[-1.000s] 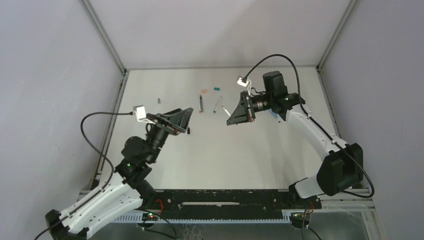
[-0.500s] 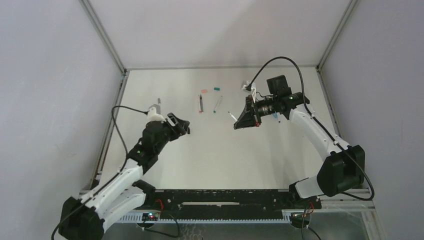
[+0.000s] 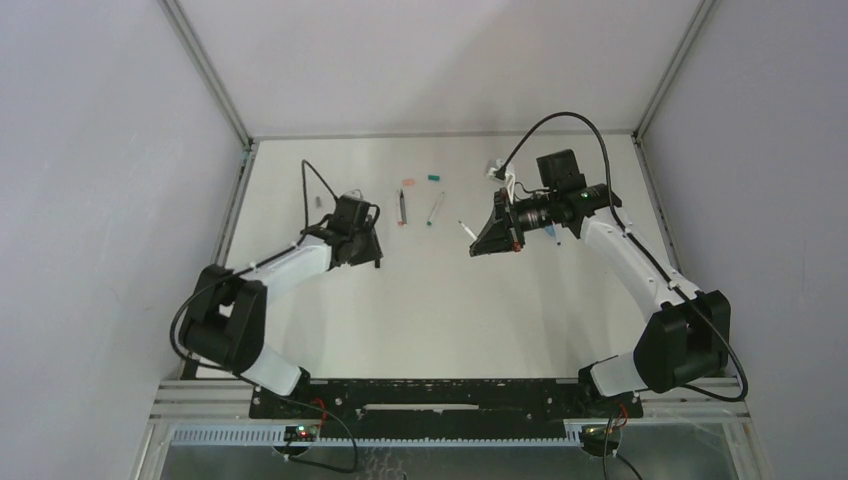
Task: Insert the pens into the pen caps
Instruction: Move the pen cap to the center of the board.
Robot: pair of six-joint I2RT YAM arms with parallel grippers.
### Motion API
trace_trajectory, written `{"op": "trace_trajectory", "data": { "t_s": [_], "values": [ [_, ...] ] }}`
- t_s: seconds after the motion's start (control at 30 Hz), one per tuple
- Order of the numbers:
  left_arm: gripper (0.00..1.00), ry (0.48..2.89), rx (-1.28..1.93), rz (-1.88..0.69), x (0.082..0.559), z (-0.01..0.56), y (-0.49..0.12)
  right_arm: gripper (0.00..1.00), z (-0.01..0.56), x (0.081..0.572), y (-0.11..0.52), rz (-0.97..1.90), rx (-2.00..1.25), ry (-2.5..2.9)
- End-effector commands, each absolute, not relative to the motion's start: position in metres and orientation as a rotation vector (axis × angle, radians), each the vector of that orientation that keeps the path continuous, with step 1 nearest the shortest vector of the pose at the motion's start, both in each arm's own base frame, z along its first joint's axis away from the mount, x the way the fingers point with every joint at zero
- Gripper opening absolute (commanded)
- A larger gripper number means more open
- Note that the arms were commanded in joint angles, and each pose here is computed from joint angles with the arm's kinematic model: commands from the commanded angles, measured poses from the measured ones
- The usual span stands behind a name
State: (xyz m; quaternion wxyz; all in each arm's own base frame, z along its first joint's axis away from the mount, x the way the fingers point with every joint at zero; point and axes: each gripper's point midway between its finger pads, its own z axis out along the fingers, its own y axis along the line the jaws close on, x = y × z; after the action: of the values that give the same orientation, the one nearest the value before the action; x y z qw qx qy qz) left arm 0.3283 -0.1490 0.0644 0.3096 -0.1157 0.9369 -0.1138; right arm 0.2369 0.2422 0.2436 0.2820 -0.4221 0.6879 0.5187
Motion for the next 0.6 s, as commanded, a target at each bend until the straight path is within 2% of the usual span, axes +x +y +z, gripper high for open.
{"op": "trace_trajectory", "data": {
  "t_s": [0.0,0.33,0.57],
  "values": [
    [0.39,2.607,-0.178,-0.228,0.323,0.051,-0.148,0.00,0.248,0.238,0.238,1.383,-1.125,1.819],
    [0.42,2.711,-0.037,-0.144,0.335,0.037,-0.153,0.00,0.248,0.239,0.237,1.412,-1.109,1.820],
    [0.34,2.771,0.050,-0.102,0.339,0.028,-0.156,0.00,0.249,0.239,0.236,1.417,-1.105,1.816]
  ]
}}
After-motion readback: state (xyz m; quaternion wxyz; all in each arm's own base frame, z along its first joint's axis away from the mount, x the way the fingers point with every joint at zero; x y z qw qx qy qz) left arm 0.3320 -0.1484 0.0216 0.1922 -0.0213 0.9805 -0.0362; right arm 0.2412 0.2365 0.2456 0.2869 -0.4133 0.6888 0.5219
